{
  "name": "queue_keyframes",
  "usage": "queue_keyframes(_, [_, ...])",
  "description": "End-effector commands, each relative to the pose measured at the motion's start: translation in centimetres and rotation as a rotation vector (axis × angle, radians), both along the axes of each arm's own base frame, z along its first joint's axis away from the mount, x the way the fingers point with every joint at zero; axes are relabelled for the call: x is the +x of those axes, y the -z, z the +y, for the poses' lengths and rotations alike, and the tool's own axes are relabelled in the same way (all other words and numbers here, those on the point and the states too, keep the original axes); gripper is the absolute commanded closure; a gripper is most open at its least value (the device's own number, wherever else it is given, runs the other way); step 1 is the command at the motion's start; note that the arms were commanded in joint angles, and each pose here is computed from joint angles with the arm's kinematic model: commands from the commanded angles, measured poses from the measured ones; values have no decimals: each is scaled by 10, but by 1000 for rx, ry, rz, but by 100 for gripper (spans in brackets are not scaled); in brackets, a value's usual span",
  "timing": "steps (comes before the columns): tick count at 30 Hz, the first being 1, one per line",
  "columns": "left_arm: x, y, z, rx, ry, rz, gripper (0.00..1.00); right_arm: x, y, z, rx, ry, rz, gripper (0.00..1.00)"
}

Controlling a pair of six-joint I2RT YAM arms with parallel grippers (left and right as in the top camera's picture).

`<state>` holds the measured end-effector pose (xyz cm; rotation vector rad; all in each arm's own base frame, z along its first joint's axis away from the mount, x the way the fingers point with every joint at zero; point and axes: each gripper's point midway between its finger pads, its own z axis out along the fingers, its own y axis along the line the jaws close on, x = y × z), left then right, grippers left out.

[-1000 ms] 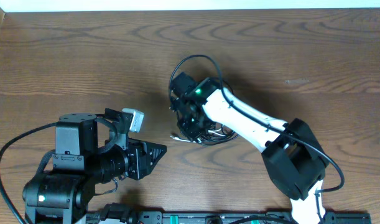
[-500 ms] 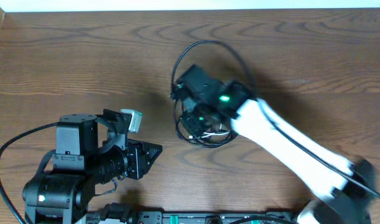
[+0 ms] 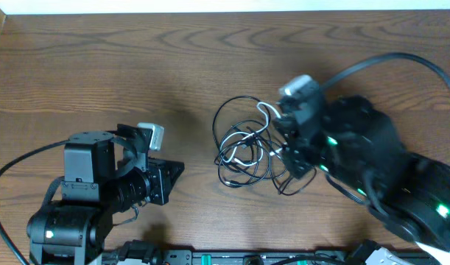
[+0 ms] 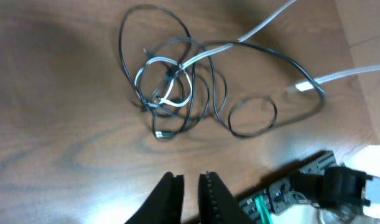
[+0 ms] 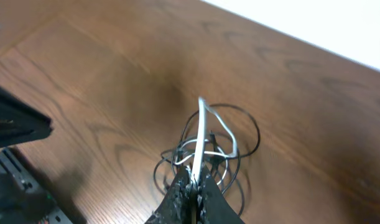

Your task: Untangle cables

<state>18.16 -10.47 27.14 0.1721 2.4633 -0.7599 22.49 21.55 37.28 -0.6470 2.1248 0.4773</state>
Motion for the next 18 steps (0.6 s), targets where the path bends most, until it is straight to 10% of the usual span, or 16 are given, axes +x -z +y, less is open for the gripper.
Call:
queue_keyframes(1, [8, -2, 1, -10, -34, -3, 92, -2, -14, -14, 25, 44, -37, 99])
queue_keyframes(18, [25, 61, -3, 11, -4, 136, 93, -9, -4, -15, 21, 40, 19, 99])
